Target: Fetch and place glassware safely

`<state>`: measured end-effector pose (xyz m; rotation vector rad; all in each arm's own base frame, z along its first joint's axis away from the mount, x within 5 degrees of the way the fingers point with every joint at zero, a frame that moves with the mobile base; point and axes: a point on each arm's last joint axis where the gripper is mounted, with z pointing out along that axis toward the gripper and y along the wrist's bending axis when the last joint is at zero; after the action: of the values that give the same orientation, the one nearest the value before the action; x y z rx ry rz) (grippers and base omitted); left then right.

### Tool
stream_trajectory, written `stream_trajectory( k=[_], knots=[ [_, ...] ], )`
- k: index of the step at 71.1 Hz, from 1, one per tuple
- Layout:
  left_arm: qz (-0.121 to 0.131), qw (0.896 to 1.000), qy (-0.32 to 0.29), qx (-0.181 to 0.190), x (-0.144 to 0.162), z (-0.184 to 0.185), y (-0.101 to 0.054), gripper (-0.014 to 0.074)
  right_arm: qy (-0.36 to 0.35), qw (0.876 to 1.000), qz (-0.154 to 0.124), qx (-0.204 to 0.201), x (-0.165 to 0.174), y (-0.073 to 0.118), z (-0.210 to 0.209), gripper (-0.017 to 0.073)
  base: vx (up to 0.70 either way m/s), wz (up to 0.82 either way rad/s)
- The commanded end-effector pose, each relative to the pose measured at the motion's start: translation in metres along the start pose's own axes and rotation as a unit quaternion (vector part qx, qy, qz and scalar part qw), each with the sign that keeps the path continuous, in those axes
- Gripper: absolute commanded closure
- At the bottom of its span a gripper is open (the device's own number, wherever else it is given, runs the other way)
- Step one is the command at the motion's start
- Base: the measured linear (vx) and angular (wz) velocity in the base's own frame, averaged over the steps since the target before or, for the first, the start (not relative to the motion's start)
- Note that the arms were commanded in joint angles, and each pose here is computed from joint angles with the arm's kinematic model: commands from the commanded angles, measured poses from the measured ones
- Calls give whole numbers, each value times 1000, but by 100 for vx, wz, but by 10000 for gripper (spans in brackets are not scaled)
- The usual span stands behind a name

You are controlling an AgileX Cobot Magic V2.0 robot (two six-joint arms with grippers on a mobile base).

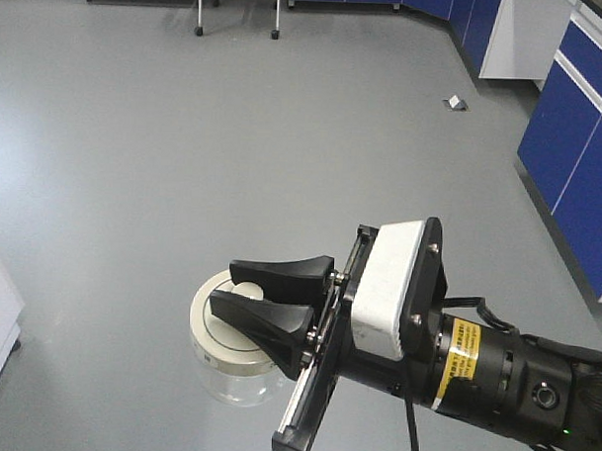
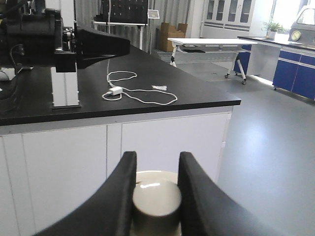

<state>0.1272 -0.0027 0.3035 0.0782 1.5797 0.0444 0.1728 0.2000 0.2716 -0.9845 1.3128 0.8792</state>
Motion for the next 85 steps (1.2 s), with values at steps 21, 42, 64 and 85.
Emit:
stream_trajectory(
  k=[21,42,64,85],
  knots=[
    [-5,999,-48,-1,-15,-1,0,601,-74,997,-5,-7,-26,1,-2,563,48,0],
    [-5,999,-48,-1,-15,-1,0,601,-74,997,-5,-7,-26,1,-2,563,49,5],
    [-5,999,-48,-1,-15,-1,0,601,-74,997,-5,-7,-26,1,-2,563,49,-1],
    [-2,999,-48,0,-15,-1,0,601,-73,997,-5,-7,-26,1,-2,563,49,-3]
  ],
)
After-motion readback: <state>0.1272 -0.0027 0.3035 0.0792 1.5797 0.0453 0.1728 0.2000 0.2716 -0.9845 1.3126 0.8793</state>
